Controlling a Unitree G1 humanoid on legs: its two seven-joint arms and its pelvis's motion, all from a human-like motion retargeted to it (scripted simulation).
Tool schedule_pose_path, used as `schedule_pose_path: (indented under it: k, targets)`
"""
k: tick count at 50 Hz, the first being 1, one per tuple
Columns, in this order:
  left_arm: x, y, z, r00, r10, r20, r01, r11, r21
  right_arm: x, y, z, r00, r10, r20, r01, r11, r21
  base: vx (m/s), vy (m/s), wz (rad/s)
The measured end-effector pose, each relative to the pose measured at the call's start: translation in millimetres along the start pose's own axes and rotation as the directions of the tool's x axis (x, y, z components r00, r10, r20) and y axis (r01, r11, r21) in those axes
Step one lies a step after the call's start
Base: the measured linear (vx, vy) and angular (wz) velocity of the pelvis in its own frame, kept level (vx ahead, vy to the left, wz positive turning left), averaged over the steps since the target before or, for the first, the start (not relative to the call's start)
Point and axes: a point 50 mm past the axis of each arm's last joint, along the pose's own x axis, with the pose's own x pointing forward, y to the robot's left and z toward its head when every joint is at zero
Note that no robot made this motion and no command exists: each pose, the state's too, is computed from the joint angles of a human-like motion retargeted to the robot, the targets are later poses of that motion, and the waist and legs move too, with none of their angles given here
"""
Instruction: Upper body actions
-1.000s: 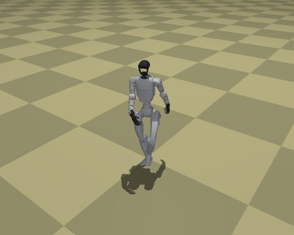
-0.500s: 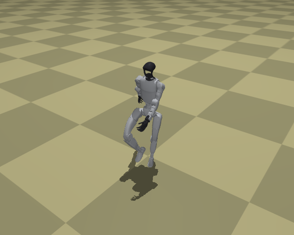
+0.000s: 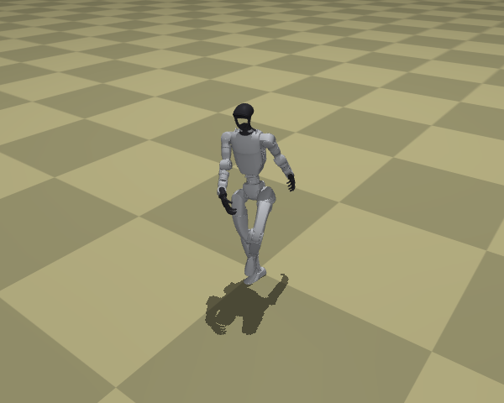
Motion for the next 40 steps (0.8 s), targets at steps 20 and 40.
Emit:
schedule_pose_path:
  k: [20,40]
  targets:
    - [-77,-136,197,0.781,-0.147,0.607,-0.193,0.868,0.458,-144,109,-252,0.677,-0.014,-0.736,0.045,0.999,0.022,0.19,0.15,0.39]
    - [-327,-282,299,-0.074,-0.626,0.776,-0.256,0.764,0.592,-394,215,-320,-0.137,0.104,-0.985,0.776,0.629,-0.041,-0.09,0.03,0.11]
